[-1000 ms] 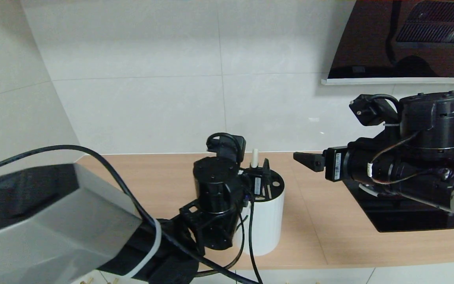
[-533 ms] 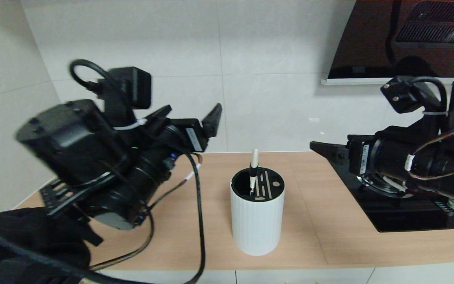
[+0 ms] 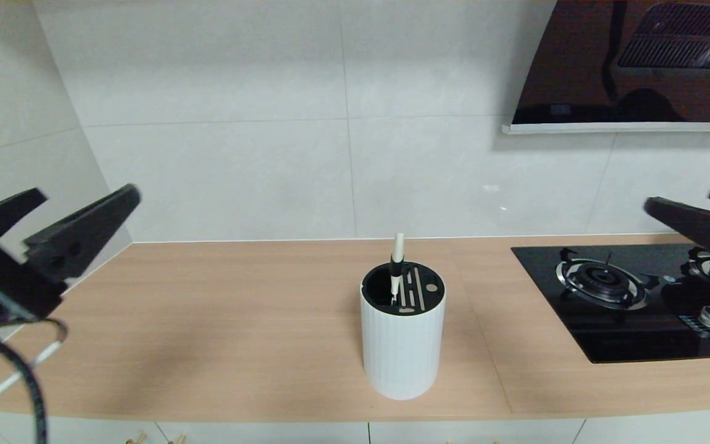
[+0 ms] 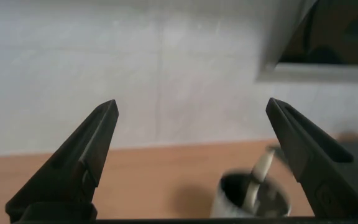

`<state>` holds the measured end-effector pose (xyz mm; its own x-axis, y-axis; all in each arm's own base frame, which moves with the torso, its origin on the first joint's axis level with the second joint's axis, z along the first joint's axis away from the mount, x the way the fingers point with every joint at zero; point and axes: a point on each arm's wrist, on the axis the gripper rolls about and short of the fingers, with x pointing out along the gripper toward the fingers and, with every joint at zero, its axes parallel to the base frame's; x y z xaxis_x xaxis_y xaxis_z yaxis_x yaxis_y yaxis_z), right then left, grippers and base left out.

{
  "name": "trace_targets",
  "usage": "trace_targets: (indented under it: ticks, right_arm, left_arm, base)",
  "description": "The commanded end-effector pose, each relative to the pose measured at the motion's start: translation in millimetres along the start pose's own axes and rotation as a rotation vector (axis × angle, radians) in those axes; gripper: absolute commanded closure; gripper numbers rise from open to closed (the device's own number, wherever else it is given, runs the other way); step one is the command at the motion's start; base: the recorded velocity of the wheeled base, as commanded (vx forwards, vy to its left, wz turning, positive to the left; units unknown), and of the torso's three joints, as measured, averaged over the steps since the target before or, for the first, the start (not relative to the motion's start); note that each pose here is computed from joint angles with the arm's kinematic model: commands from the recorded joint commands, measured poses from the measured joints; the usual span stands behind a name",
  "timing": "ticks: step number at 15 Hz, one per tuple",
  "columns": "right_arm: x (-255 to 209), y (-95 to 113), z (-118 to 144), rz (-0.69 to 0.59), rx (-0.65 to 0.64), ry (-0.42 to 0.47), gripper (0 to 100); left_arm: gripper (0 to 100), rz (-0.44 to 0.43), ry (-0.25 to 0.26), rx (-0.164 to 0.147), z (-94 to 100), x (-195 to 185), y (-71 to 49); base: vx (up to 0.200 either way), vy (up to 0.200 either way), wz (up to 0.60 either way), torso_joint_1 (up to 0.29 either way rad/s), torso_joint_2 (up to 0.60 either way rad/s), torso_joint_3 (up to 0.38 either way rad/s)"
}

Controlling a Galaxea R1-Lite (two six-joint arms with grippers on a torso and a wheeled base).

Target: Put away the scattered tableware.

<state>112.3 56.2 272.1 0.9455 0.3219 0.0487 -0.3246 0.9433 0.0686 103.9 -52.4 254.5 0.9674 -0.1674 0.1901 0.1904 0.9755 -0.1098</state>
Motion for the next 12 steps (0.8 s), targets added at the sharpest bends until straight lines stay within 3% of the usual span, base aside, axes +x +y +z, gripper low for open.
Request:
trace_targets:
  ticks: [1, 3, 6, 9, 10, 11, 12]
  right_arm:
    - [-97, -21, -18, -0.131, -0.009, -0.130, 0]
    - [-142, -23, -36, -0.196, -0.018, -0.133, 0]
    - [-181, -18, -60, -0.275, -0.027, -0.143, 0]
    - [-184, -16, -96, -0.376, -0.038, -0.071, 0]
    - [-182, -15, -100, -0.421, -0.045, -0.072, 0]
    - [-188, -8, -112, -0.497, -0.063, -0.125, 0]
    - [-189, -8, -116, -0.489, -0.069, -0.133, 0]
  left_arm:
    - [0, 0.057, -0.057, 0.022, 2.6, -103, 37.5]
    - [0, 0.076, -0.059, 0.043, -7.6, -140, 41.9]
    - [0, 0.143, -0.109, 0.058, -18.3, -175, 42.2]
    - [0, 0.300, -0.131, 0.079, -24.8, -184, 39.0]
    - [0, 0.321, -0.136, 0.084, -24.1, -185, 37.5]
    - [0, 0.371, -0.158, 0.103, -28.6, -190, 32.8]
    - [0, 0.367, -0.173, 0.113, -32.9, -195, 31.2]
  base:
    - [0.000, 0.000, 0.00, 0.000, 0.00, 0.000]
    - [0.000, 0.000, 0.00, 0.000, 0.00, 0.000]
    - [0.000, 0.000, 0.00, 0.000, 0.00, 0.000]
    - [0.000, 0.000, 0.00, 0.000, 0.00, 0.000]
    - [0.000, 0.000, 0.00, 0.000, 0.00, 0.000]
    - [0.000, 0.000, 0.00, 0.000, 0.00, 0.000]
    - [0.000, 0.000, 0.00, 0.000, 0.00, 0.000]
